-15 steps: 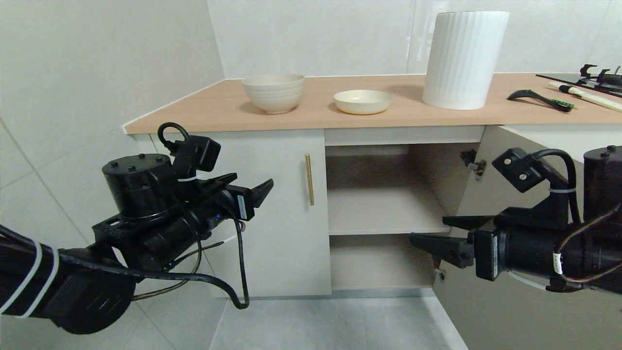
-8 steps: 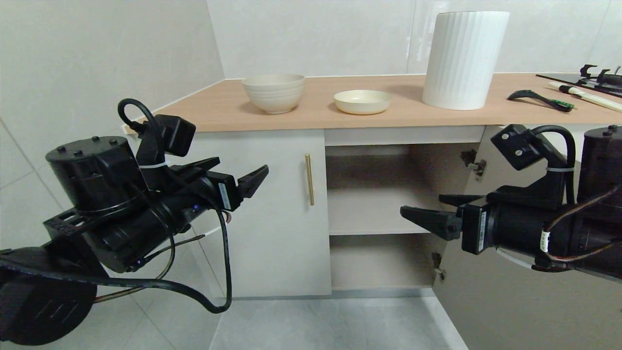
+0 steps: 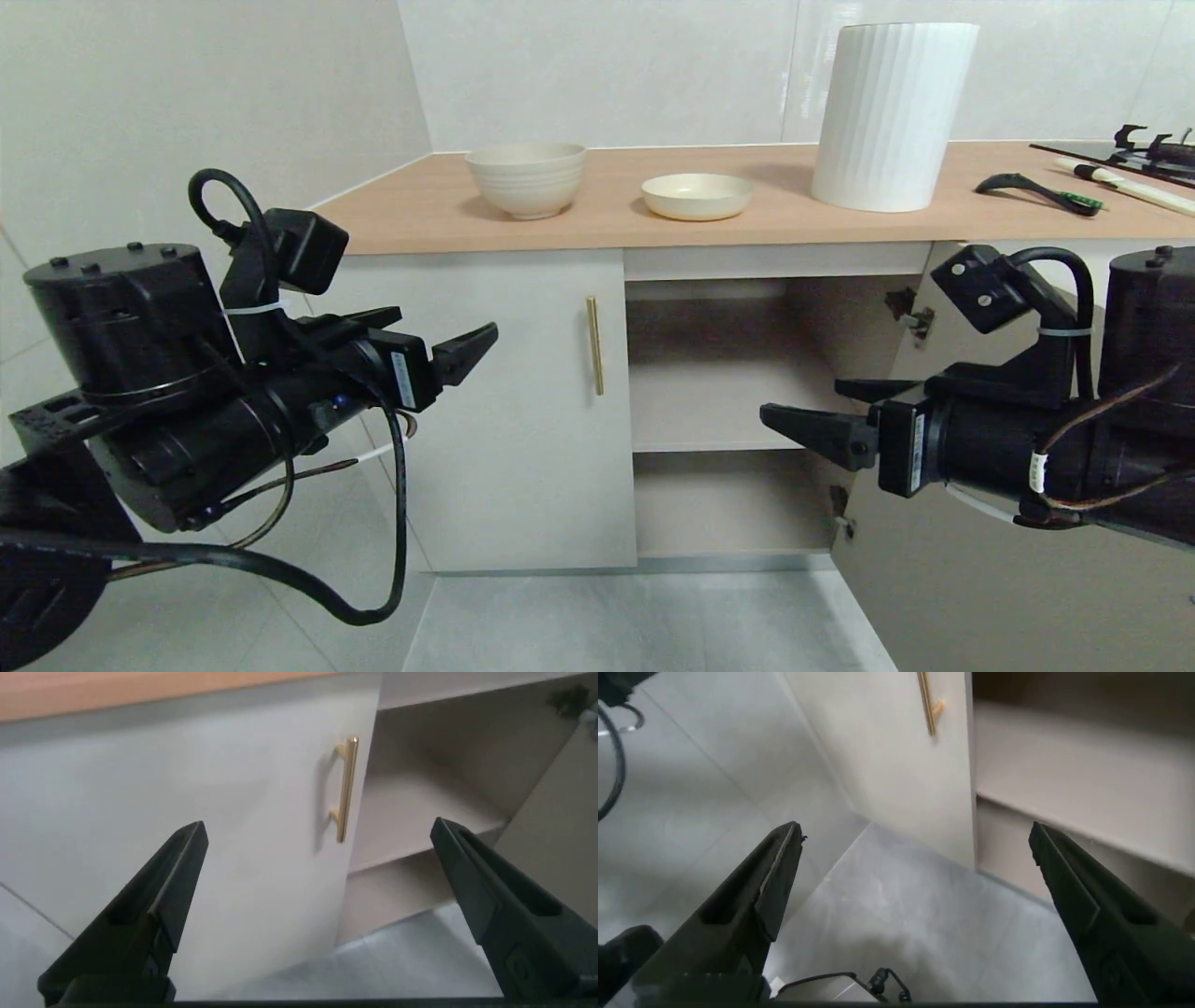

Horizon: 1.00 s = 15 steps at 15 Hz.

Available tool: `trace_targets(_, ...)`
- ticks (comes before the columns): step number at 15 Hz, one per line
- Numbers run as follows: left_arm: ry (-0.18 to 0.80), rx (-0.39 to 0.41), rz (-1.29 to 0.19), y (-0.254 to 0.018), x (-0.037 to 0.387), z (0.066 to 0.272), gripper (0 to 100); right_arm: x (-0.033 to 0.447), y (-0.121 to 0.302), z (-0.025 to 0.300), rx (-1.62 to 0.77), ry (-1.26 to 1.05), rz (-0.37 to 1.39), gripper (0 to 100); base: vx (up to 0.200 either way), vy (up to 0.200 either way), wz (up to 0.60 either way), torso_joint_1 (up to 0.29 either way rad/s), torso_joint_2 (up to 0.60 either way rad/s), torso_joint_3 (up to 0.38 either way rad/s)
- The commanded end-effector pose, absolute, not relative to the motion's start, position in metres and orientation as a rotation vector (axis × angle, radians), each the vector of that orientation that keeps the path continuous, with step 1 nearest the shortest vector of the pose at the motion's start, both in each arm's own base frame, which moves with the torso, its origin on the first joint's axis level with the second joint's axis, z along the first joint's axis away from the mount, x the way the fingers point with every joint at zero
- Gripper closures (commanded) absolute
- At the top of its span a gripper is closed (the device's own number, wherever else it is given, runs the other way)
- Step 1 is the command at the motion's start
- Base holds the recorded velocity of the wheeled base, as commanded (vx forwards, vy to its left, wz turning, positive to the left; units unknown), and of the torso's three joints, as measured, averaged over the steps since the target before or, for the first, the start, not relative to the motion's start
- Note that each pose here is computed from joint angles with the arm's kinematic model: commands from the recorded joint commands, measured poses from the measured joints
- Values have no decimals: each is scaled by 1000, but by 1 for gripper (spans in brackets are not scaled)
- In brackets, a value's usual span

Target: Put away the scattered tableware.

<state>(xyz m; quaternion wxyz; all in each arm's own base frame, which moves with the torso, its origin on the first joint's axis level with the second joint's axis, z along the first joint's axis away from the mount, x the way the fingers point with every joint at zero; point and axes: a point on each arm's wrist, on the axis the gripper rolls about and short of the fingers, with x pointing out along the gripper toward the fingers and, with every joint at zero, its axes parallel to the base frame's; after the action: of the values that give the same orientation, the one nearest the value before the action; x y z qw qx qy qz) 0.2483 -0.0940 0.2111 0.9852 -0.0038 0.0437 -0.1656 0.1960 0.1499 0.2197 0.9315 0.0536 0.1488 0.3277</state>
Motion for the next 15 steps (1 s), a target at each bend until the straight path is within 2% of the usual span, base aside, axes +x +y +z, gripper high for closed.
trace_targets(1, 78, -11, -329, -92, 247, 214, 0, 194, 149, 222, 114, 294, 674, 0, 200, 0, 0, 2, 7, -2)
trace_targets(6, 83, -10, -326, -91, 247, 216, 0, 193, 149, 222, 114, 295, 671, 0, 200, 0, 0, -1, 2, 2)
trace_targets(15, 62, -16, -320, -89, 244, 221, 0, 192, 151, 223, 109, 285, 641, 0, 0, 0, 0, 0, 0, 0)
